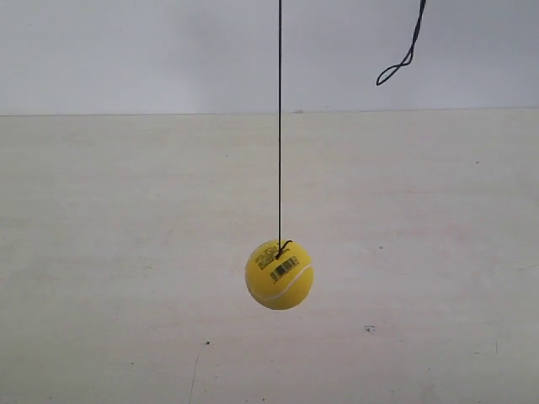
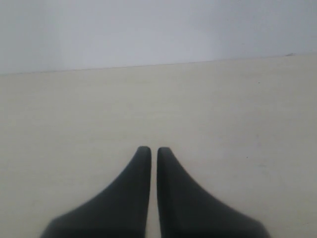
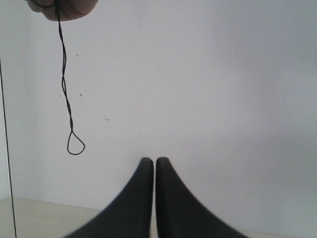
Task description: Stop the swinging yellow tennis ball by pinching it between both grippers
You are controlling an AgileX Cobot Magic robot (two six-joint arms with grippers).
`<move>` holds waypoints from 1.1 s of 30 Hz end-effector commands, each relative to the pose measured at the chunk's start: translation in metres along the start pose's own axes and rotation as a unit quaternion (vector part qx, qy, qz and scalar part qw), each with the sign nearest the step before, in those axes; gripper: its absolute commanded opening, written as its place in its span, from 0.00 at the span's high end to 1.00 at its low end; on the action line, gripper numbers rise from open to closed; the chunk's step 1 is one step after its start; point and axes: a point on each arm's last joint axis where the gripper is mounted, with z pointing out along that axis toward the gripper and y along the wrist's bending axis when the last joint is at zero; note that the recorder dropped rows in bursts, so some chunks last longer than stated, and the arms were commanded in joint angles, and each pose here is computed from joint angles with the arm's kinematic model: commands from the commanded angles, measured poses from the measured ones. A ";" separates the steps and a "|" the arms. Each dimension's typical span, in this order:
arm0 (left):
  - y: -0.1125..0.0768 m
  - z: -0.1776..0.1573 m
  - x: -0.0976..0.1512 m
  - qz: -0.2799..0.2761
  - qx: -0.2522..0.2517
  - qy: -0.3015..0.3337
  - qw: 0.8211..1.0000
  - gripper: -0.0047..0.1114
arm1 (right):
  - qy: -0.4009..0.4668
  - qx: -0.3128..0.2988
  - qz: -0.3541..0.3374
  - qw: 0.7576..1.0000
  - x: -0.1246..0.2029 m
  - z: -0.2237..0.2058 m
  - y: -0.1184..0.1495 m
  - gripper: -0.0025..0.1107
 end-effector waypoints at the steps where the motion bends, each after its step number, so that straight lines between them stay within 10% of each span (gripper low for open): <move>1: 0.000 0.000 0.001 0.005 0.002 -0.002 1.000 0.92 | -0.005 -0.002 0.011 1.000 -0.001 -0.001 0.000 0.98; 17: 0.000 0.000 0.001 0.005 0.002 -0.002 1.000 0.92 | 0.004 0.005 -0.020 1.000 0.001 -0.001 -0.001 0.98; 33: 0.000 0.000 0.001 0.005 0.002 -0.001 1.000 0.92 | 0.041 0.197 -0.093 0.975 0.027 -0.008 -0.025 0.98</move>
